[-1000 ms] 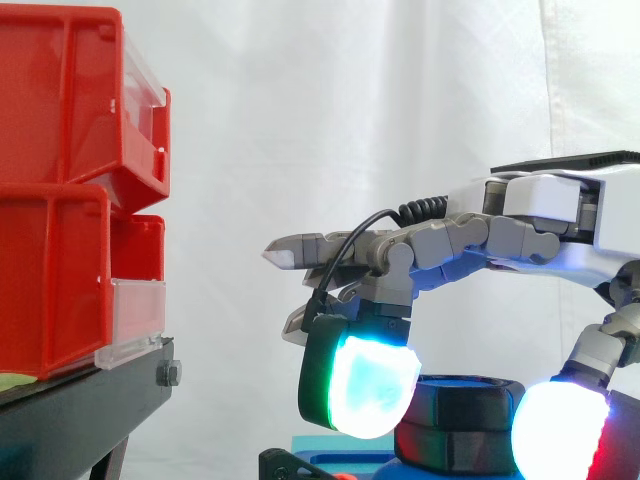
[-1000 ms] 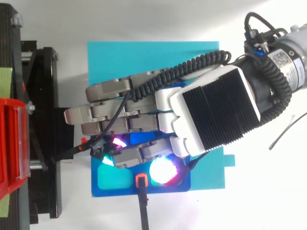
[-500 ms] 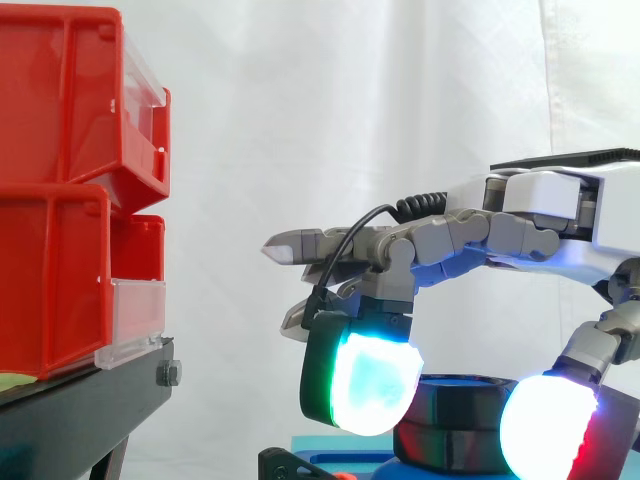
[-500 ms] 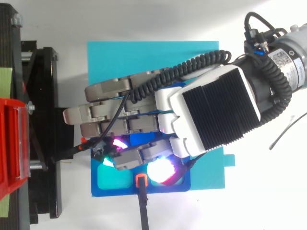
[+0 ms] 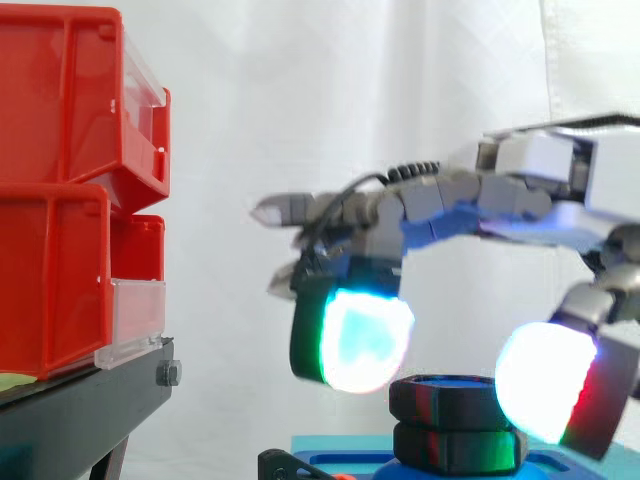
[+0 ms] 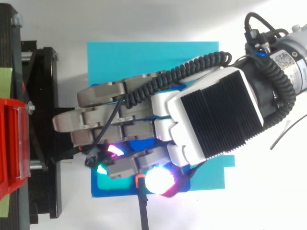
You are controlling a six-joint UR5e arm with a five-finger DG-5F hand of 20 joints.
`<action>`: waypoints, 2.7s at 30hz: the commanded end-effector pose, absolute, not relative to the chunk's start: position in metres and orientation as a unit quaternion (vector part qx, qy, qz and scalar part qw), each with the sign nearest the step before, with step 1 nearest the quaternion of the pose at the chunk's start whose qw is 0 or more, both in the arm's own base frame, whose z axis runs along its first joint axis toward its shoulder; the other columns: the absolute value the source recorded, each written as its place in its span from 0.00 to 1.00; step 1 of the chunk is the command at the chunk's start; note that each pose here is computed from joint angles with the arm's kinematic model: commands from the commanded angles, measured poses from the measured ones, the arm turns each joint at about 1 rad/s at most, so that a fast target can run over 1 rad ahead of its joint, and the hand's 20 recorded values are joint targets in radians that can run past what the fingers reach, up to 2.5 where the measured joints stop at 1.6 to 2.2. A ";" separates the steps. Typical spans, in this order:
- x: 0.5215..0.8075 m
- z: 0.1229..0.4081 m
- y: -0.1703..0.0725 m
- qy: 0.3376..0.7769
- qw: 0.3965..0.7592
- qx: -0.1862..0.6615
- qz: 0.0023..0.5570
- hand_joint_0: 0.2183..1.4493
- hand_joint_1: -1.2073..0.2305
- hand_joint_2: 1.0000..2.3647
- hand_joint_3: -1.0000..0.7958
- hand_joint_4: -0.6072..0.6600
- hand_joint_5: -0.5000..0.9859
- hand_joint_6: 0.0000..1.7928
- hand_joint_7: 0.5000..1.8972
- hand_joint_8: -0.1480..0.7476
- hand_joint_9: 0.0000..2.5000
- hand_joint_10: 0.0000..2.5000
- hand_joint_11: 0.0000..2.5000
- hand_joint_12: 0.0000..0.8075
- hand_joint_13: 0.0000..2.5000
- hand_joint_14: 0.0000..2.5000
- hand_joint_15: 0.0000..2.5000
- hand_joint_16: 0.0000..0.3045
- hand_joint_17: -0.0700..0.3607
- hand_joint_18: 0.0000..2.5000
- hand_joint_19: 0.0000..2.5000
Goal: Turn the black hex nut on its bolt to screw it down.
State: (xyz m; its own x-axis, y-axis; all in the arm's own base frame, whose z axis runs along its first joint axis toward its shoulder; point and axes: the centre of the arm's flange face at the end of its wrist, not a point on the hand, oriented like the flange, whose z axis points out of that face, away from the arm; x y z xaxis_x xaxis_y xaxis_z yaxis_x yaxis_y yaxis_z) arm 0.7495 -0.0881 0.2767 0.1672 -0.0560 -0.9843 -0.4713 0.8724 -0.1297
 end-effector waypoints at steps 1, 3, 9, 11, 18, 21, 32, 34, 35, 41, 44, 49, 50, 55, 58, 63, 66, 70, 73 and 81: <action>0.753 0.298 -0.087 0.648 0.718 -0.202 0.151 0.20 0.52 0.00 0.28 0.63 0.24 0.28 0.44 0.45 0.19 0.00 0.00 0.45 0.06 0.00 0.00 0.17 0.43 0.08 0.11; 0.744 0.295 -0.089 0.677 0.691 -0.199 0.154 0.20 0.52 0.00 0.28 0.63 0.24 0.28 0.44 0.45 0.19 0.00 0.00 0.45 0.06 0.00 0.00 0.17 0.43 0.08 0.12; 0.732 0.316 -0.094 0.688 0.683 -0.201 0.141 0.20 0.53 0.00 0.28 0.63 0.24 0.28 0.44 0.44 0.19 0.00 0.00 0.45 0.06 0.00 0.00 0.16 0.42 0.08 0.12; 0.724 0.334 -0.094 0.690 0.681 -0.201 0.140 0.20 0.53 0.00 0.28 0.62 0.24 0.28 0.44 0.44 0.19 0.00 0.00 0.45 0.06 0.00 0.00 0.16 0.42 0.08 0.11; 0.703 0.373 -0.101 0.698 0.676 -0.194 0.134 0.20 0.54 0.00 0.28 0.63 0.24 0.28 0.44 0.44 0.19 0.00 0.00 0.44 0.06 0.00 0.00 0.16 0.42 0.08 0.12; 0.691 0.380 -0.108 0.717 0.660 -0.181 0.130 0.20 0.54 0.00 0.28 0.62 0.24 0.28 0.45 0.44 0.19 0.00 0.00 0.44 0.06 0.00 0.00 0.16 0.42 0.07 0.12; 0.630 0.381 -0.135 0.766 0.614 -0.144 0.123 0.21 0.54 0.00 0.28 0.61 0.25 0.28 0.46 0.44 0.19 0.00 0.00 0.43 0.06 0.00 0.00 0.16 0.41 0.07 0.12; 0.619 0.379 -0.136 0.763 0.620 -0.138 0.119 0.21 0.54 0.00 0.28 0.61 0.24 0.28 0.46 0.43 0.19 0.00 0.00 0.43 0.06 0.00 0.00 0.16 0.41 0.07 0.12; 0.608 0.379 -0.136 0.756 0.633 -0.126 0.114 0.21 0.54 0.00 0.28 0.61 0.24 0.28 0.46 0.43 0.19 0.00 0.00 0.43 0.06 0.00 0.00 0.16 0.41 0.07 0.12; 0.580 0.363 -0.137 0.733 0.663 -0.029 0.147 0.21 0.54 0.00 0.28 0.59 0.25 0.28 0.51 0.44 0.20 0.00 0.00 0.43 0.07 0.00 0.00 0.16 0.41 0.08 0.12; 0.581 0.358 -0.135 0.731 0.653 0.033 0.195 0.22 0.54 0.00 0.28 0.59 0.25 0.28 0.51 0.44 0.21 0.00 0.00 0.42 0.07 0.00 0.00 0.15 0.41 0.08 0.12; 0.588 0.361 -0.134 0.713 0.651 0.108 0.238 0.23 0.52 0.00 0.28 0.57 0.23 0.28 0.45 0.43 0.22 0.00 0.01 0.37 0.10 0.00 0.00 0.12 0.35 0.04 0.11; 0.588 0.361 -0.134 0.713 0.651 0.108 0.238 0.23 0.52 0.00 0.28 0.58 0.23 0.28 0.44 0.43 0.22 0.00 0.01 0.36 0.10 0.00 0.00 0.11 0.34 0.04 0.11; 0.587 0.360 -0.134 0.709 0.638 0.149 0.261 0.22 0.49 0.00 0.28 0.59 0.22 0.28 0.35 0.41 0.25 0.00 0.03 0.23 0.11 0.00 0.00 0.05 0.24 0.00 0.15; 0.587 0.360 -0.135 0.709 0.638 0.150 0.259 0.22 0.49 0.00 0.28 0.58 0.22 0.28 0.34 0.41 0.25 0.00 0.03 0.23 0.11 0.00 0.00 0.05 0.24 0.01 0.14; 0.587 0.360 -0.135 0.709 0.638 0.150 0.259 0.21 0.50 0.00 0.28 0.58 0.22 0.28 0.33 0.39 0.25 0.00 0.03 0.24 0.12 0.00 0.00 0.06 0.26 0.01 0.15; 0.587 0.360 -0.135 0.709 0.639 0.149 0.259 0.21 0.50 0.00 0.28 0.58 0.22 0.28 0.32 0.39 0.25 0.00 0.03 0.25 0.12 0.00 0.00 0.06 0.26 0.01 0.15; 0.587 0.360 -0.135 0.709 0.639 0.149 0.259 0.21 0.50 0.00 0.28 0.59 0.22 0.28 0.32 0.39 0.26 0.00 0.03 0.25 0.13 0.00 0.00 0.07 0.27 0.03 0.15; 0.587 0.360 -0.135 0.709 0.638 0.150 0.259 0.21 0.50 0.00 0.28 0.59 0.22 0.28 0.31 0.40 0.26 0.00 0.03 0.26 0.14 0.00 0.00 0.07 0.27 0.03 0.15; 0.587 0.360 -0.135 0.709 0.638 0.149 0.259 0.21 0.50 0.00 0.28 0.60 0.22 0.28 0.31 0.40 0.26 0.00 0.03 0.26 0.15 0.00 0.00 0.07 0.27 0.04 0.15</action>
State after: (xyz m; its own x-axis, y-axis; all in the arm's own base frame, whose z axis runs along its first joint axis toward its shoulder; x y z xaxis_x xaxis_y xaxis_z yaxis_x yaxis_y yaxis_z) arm 0.5873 -0.1346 0.3604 -0.1404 0.5428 -0.8281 -0.1190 0.8210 0.5583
